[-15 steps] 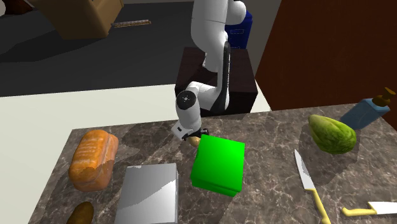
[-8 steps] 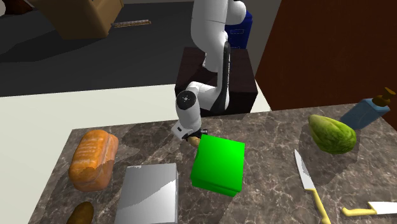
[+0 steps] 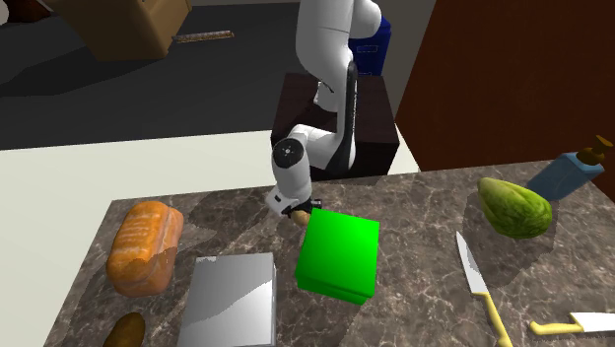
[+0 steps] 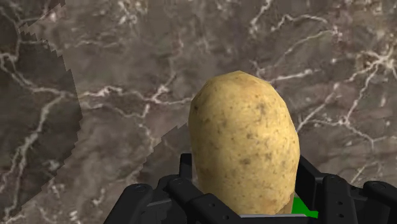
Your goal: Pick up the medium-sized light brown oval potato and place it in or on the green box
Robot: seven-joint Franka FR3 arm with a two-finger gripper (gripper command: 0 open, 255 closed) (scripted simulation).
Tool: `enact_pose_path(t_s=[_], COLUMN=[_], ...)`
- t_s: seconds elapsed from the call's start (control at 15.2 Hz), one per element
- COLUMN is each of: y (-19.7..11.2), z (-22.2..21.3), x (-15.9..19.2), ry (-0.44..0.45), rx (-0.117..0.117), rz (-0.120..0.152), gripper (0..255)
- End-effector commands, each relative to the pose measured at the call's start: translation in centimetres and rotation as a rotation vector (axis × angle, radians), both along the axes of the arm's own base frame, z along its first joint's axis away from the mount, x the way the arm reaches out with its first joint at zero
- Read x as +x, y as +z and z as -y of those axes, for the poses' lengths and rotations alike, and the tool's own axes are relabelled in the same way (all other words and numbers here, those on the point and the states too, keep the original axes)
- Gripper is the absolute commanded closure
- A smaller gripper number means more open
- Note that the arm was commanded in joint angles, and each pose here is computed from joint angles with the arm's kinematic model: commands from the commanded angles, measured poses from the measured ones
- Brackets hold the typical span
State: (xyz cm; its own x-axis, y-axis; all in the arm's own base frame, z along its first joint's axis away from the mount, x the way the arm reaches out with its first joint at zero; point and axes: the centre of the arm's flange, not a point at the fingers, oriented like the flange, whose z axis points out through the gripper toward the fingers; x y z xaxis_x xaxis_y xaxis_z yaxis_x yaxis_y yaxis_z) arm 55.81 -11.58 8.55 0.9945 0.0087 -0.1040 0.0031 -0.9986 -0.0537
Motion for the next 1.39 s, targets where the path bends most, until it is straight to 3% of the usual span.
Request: enact_pose_path(t_s=[0.0, 1.32], y=[0.9, 11.5], z=[0.0, 0.0], x=[0.0, 0.0], ry=[0.000, 0.000], rx=[0.000, 0.000], rz=[0.000, 0.000], gripper=[255, 255])
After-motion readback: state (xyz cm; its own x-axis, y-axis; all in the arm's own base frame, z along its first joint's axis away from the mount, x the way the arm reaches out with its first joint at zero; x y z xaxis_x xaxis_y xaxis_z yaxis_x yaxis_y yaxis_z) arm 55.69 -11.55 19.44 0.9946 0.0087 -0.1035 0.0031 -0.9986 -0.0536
